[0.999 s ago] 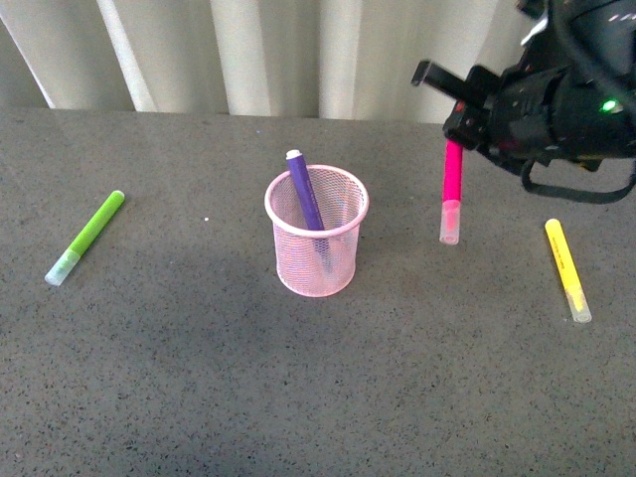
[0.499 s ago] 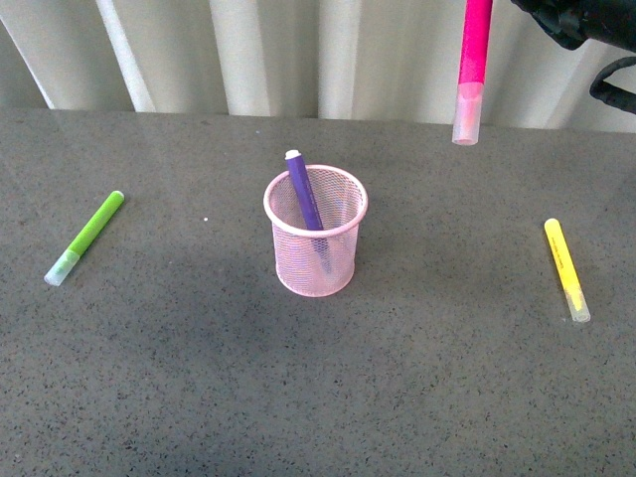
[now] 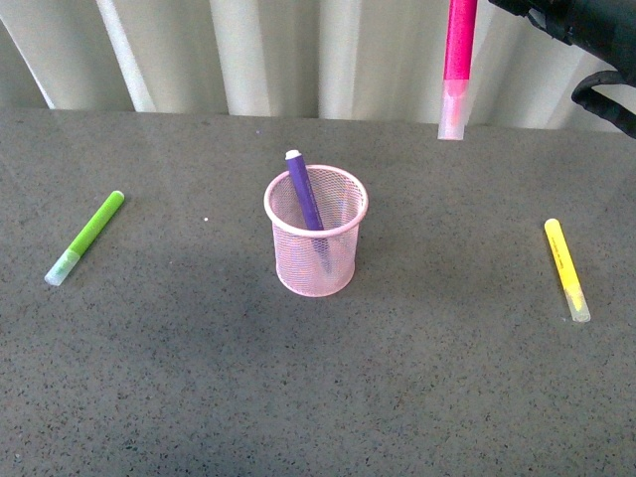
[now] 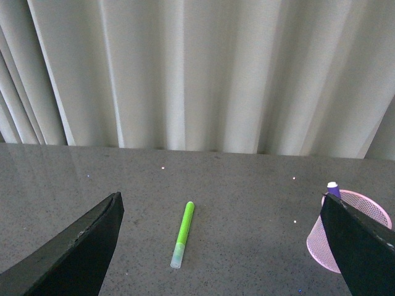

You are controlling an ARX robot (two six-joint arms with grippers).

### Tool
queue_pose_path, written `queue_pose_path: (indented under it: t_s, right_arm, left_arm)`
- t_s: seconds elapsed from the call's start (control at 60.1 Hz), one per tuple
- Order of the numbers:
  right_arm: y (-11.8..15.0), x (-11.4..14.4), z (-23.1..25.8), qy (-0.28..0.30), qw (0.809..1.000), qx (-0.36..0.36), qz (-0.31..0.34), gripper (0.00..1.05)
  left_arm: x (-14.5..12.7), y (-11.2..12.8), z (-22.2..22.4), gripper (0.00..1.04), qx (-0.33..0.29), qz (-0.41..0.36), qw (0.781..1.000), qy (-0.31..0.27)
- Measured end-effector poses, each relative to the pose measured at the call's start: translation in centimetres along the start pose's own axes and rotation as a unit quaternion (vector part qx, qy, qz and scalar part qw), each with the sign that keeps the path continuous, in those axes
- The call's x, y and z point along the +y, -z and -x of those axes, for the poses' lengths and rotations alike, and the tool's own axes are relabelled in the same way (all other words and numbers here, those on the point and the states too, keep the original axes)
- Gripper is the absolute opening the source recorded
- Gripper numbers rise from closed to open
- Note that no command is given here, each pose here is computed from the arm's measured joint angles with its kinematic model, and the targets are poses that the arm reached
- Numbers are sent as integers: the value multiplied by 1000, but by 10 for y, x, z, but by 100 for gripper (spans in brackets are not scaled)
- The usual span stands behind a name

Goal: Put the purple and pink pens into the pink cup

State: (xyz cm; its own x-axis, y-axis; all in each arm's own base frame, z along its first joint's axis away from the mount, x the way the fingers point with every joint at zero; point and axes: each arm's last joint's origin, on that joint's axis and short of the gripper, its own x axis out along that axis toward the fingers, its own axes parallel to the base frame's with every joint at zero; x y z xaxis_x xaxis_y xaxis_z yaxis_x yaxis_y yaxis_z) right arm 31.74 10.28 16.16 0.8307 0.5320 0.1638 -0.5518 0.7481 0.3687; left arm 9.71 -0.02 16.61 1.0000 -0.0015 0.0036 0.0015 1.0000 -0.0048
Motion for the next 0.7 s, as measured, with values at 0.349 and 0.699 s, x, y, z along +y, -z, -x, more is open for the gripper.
queue_pose_path:
  t_s: [0.349, 0.699]
  right_arm:
    - [17, 1, -2, 0, 1000, 24, -2, 12]
    - [44, 8, -9, -14, 998, 61, -9, 12]
  left_arm:
    - [0, 0, 0, 98, 0, 0, 1000, 0]
    - [0, 0, 0, 98, 0, 0, 1000, 0]
